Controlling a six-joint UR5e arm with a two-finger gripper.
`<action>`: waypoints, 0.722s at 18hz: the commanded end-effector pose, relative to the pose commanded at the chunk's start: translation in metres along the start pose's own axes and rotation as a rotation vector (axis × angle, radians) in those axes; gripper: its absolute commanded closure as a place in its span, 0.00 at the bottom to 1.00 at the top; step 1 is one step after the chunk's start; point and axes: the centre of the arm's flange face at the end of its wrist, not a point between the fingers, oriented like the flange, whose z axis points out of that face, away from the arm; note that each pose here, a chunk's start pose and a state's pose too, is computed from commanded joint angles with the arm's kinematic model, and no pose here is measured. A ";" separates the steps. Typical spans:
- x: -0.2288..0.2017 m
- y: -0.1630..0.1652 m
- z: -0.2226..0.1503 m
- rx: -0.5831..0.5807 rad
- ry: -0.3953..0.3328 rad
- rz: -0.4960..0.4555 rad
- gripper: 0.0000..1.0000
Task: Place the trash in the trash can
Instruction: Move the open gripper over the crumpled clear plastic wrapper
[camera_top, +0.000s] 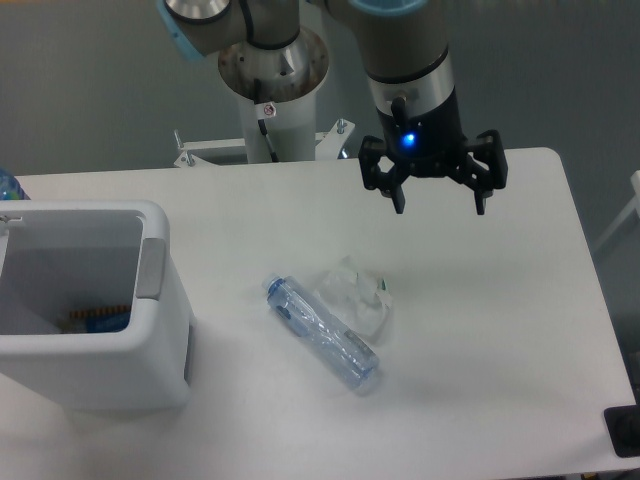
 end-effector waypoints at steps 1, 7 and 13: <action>0.002 0.000 0.001 -0.005 -0.002 0.005 0.00; 0.016 0.001 0.021 -0.026 0.040 0.013 0.00; 0.050 0.020 0.077 -0.071 0.081 -0.027 0.00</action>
